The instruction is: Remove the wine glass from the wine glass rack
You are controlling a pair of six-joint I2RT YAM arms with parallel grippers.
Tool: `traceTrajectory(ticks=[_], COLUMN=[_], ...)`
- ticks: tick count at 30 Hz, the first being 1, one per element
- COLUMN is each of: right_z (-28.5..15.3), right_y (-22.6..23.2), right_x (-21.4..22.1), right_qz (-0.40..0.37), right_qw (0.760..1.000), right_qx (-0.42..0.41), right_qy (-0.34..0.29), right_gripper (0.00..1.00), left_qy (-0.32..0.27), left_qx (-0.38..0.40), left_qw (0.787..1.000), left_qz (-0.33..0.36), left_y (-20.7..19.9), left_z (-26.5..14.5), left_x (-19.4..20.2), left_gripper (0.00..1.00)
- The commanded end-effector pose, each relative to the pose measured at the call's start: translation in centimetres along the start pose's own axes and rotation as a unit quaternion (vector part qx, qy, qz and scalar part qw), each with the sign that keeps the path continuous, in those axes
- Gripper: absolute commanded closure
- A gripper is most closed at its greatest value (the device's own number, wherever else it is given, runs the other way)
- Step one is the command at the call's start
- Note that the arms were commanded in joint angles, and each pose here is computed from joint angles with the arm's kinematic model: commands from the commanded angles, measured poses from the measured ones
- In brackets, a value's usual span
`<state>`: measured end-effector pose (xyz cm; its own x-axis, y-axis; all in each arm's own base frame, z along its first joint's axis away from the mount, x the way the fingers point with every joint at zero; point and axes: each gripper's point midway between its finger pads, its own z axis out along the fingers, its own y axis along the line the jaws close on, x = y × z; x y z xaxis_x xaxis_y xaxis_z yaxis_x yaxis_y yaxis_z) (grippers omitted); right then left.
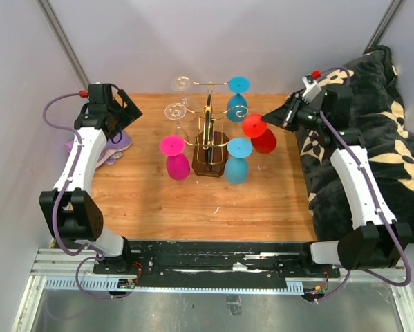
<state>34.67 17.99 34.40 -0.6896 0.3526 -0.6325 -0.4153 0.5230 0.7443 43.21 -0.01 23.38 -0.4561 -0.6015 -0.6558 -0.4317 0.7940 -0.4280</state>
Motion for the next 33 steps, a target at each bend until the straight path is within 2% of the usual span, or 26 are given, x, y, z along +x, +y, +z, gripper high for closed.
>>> traceTrajectory(ticks=[1,6,10,13,16,19,21,26,28,30,33], right_z=[-2.8,-4.0,-5.1,-6.0,-7.1,-7.6,-7.0,-4.9,-4.7,-4.3,-3.3], right_y=[-2.7,-3.1,-4.2,-4.8,-5.6,-6.0,-6.4,-8.7,-10.5,-12.3,-14.2], right_x=[-0.7,-2.3,-3.6,-4.8,-6.0,-6.5,-5.8,-3.7,-3.4,-2.8,-2.6], right_qz=[-0.07,-0.17,-0.28,-0.379,-0.477,-0.559,-0.605,-0.666,-0.688,-0.7,-0.738], right_qw=[0.993,0.978,0.946,0.906,0.85,0.796,0.769,0.724,0.699,0.683,0.64], right_qx=[0.09,0.124,0.162,0.181,0.213,0.222,0.203,0.18,0.197,0.207,0.211], right_qy=[-0.003,-0.004,-0.023,-0.051,-0.073,-0.07,-0.048,-0.001,0.014,0.027,0.023], right_gripper=[0.99,0.99,0.99,0.99,0.99,0.99,0.99,0.99,0.99,0.99,0.99], left_qy=[-0.012,-0.014,-0.009,0.004,0.012,0.014,0.014,0.018,0.021,0.023,0.026], left_qx=[0.023,0.03,0.039,0.067,0.08,0.088,0.095,0.108,0.111,0.113,0.117], left_qw=[1.0,0.999,0.999,0.998,0.997,0.996,0.995,0.994,0.994,0.993,0.993], left_qz=[0.01,0.01,0.011,0.004,0.0,0.0,-0.001,-0.006,-0.007,-0.009,-0.01], left_y=[-0.8,-0.9,-1.0,-2.1,-2.7,-3.0,-3.3,-3.8,-3.8,-3.8,-3.8], left_z=[-2.1,-2.7,-2.8,-2.8,-2.8,-3.0,-3.0,-3.0,-3.0,-2.9,-2.8], left_x=[-0.9,-0.8,-0.4,0.1,0.2,0.2,0.2,0.3,0.5,0.8,1.0], left_gripper=[0.0,0.0,0.0,0.0,0.0,0.0,0.0,0.0,0.0,0.0,0.0])
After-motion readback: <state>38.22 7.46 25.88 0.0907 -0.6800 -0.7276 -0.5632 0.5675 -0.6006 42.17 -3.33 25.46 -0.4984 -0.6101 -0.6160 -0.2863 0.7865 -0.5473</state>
